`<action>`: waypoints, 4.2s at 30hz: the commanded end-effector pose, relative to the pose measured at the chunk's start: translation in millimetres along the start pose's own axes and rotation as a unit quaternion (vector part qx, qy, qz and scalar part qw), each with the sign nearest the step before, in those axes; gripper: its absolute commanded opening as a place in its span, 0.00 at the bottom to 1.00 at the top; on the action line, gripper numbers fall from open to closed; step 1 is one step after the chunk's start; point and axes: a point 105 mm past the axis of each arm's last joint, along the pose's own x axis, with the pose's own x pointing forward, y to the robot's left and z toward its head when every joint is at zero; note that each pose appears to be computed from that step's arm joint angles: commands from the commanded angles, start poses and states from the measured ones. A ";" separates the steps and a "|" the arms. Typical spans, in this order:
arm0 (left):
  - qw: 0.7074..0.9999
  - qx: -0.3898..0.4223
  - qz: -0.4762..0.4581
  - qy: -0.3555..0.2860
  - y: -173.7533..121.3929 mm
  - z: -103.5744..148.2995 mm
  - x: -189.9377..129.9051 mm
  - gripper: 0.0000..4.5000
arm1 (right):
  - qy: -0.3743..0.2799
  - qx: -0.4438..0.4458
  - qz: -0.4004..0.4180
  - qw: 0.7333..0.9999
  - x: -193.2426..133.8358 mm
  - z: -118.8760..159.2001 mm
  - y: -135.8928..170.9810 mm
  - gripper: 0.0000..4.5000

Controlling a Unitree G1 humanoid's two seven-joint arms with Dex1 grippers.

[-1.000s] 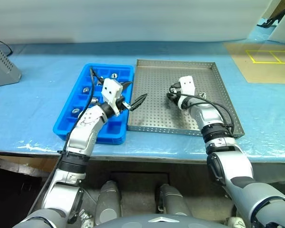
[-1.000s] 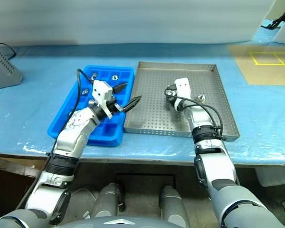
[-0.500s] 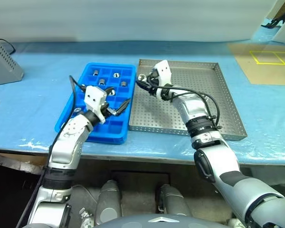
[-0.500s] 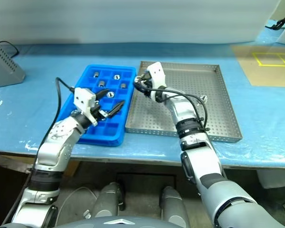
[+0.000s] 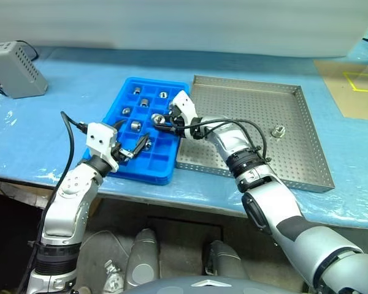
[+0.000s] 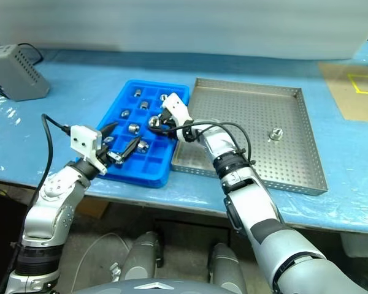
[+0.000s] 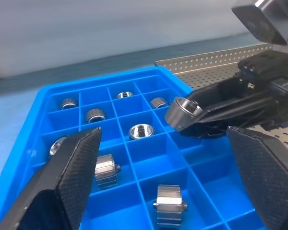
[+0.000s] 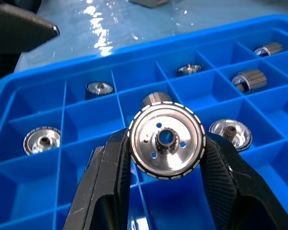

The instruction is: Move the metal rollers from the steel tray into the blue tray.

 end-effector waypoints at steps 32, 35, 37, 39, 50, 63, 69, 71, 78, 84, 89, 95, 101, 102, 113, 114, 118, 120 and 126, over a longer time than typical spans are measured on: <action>0.991 -0.020 -0.120 -0.047 -35.7 13.7 52.7 0.99 | -0.036 0.014 -0.236 0.971 -92.5 6.8 -91.4 0.95; 0.987 -0.025 -0.149 -0.053 -44.3 14.5 64.8 0.99 | -0.022 0.021 -0.296 0.955 -125.0 -8.4 -103.4 0.95; 0.984 -0.028 -0.169 -0.058 -51.2 16.0 72.0 0.99 | -0.011 0.023 -0.340 0.940 -145.9 -17.6 -110.5 0.95; 0.980 -0.031 -0.187 -0.062 -57.6 17.5 77.9 0.99 | -0.008 0.038 -0.383 0.923 -164.2 -24.9 -116.9 0.95; 0.968 -0.037 -0.236 -0.074 -75.4 21.0 95.4 0.99 | 0.004 0.099 -0.502 0.859 -199.1 -50.1 -134.5 0.95; 0.970 -0.036 -0.228 -0.073 -72.3 18.5 91.3 0.99 | 0.022 0.144 -0.547 0.825 -183.0 -65.8 -154.0 0.95; 0.973 -0.034 -0.215 -0.073 -67.3 18.0 88.1 0.99 | 0.046 0.144 -0.555 0.818 -180.5 -72.9 -155.5 0.74; 0.974 -0.034 -0.213 -0.073 -66.8 17.6 87.2 0.99 | 0.050 0.136 -0.555 0.819 -180.3 -72.9 -155.7 0.59; 0.975 -0.032 -0.208 -0.072 -64.8 17.0 85.9 0.99 | 0.053 0.095 -0.562 0.820 -181.6 -65.3 -158.2 0.37; 0.981 -0.027 -0.178 -0.071 -48.6 21.1 71.4 0.99 | -0.117 0.065 -0.429 0.893 -132.6 12.2 -138.2 0.37; 0.988 -0.022 -0.138 -0.060 -35.2 19.8 44.3 0.99 | -0.168 0.025 -0.275 0.946 -90.6 53.3 -102.2 0.37; 0.993 -0.021 -0.109 -0.045 -27.6 22.9 9.1 0.99 | -0.166 -0.034 -0.073 0.983 -55.8 72.1 -50.6 0.37; 0.997 -0.013 -0.072 -0.021 -18.8 19.6 -25.7 0.99 | -0.123 -0.085 0.118 0.982 -37.5 62.8 5.0 0.37; 0.998 -0.011 -0.066 -0.017 -17.8 18.7 -29.9 0.99 | -0.114 -0.090 0.143 0.979 -35.9 59.3 12.5 0.37; 0.999 -0.003 -0.046 0.003 -10.5 14.5 -33.4 0.99 | -0.022 -0.115 0.265 0.957 -35.7 19.5 44.6 0.37; 0.999 -0.004 -0.046 0.003 -10.6 14.5 -33.6 0.99 | -0.011 -0.116 0.271 0.955 -36.6 14.4 45.8 0.37; 0.999 -0.008 -0.047 0.006 -11.6 13.5 -35.7 0.99 | 0.015 -0.113 0.280 0.953 -39.8 1.8 45.5 0.37; 0.999 -0.011 -0.051 0.005 -13.3 13.7 -35.3 0.99 | 0.020 -0.109 0.281 0.953 -40.5 -1.0 45.0 0.37; 0.998 -0.009 -0.056 0.004 -12.8 15.2 -35.5 0.99 | 0.033 -0.096 0.281 0.954 -36.7 -9.9 47.3 0.37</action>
